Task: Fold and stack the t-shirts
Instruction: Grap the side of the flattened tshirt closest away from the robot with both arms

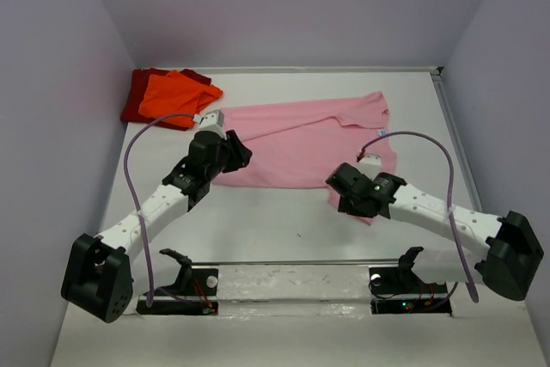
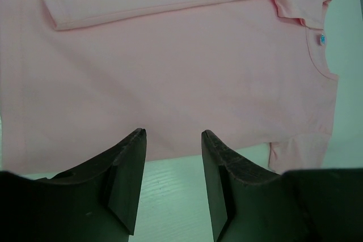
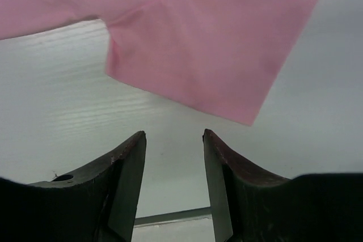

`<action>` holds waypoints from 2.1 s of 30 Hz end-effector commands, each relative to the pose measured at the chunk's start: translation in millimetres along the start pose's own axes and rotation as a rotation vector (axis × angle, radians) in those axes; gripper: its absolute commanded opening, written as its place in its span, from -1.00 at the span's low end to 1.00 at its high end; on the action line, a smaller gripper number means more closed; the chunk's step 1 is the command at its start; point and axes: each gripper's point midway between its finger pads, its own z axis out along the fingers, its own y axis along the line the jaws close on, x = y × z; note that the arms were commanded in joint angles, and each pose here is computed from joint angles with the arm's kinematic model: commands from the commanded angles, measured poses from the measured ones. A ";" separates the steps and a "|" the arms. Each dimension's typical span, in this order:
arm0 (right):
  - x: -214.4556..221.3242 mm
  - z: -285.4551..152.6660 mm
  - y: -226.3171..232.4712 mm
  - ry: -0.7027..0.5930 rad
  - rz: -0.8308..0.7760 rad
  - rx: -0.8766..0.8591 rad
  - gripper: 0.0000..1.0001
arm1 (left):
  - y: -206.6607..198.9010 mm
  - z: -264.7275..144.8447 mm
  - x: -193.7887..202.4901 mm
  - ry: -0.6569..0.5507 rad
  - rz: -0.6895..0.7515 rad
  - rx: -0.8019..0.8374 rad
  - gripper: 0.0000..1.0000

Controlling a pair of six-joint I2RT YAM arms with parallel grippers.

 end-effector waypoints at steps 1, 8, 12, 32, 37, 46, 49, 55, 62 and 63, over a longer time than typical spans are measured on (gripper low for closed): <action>16.6 -0.2 -25.8 -0.015 0.340 0.043 0.01 | -9.5 -3.2 -7.7 -0.038 -0.004 0.043 0.07; 48.8 13.3 -53.2 0.017 0.508 0.140 0.00 | -14.3 -3.0 -5.5 -0.031 -0.014 0.072 0.08; 38.8 17.4 -60.3 -0.028 0.467 0.240 0.00 | -16.6 -5.4 -5.0 -0.035 -0.016 0.090 0.08; 35.5 48.9 -74.0 0.040 0.488 0.272 0.00 | -22.7 -10.5 2.5 -0.028 -0.017 0.133 0.08; 36.2 51.5 -61.0 0.079 0.472 0.234 -0.01 | -25.1 -13.0 0.2 -0.034 -0.014 0.141 0.08; 39.3 55.8 -50.2 0.125 0.448 0.218 -0.02 | -26.3 -14.0 -1.9 -0.040 -0.016 0.142 0.09; 42.4 53.8 -50.0 0.139 0.442 0.206 -0.13 | -25.2 -13.9 -2.7 -0.043 -0.015 0.136 0.10; 41.3 49.3 -49.9 0.123 0.453 0.165 -1.00 | -24.9 -13.7 -4.4 -0.049 -0.020 0.132 0.11; 21.1 40.7 -43.8 0.065 0.431 0.109 -1.00 | 19.8 -0.9 21.8 -0.016 -0.094 -0.056 0.12; 10.7 36.5 -41.6 0.036 0.423 0.092 -1.00 | 40.4 0.7 28.4 -0.023 -0.113 -0.140 0.12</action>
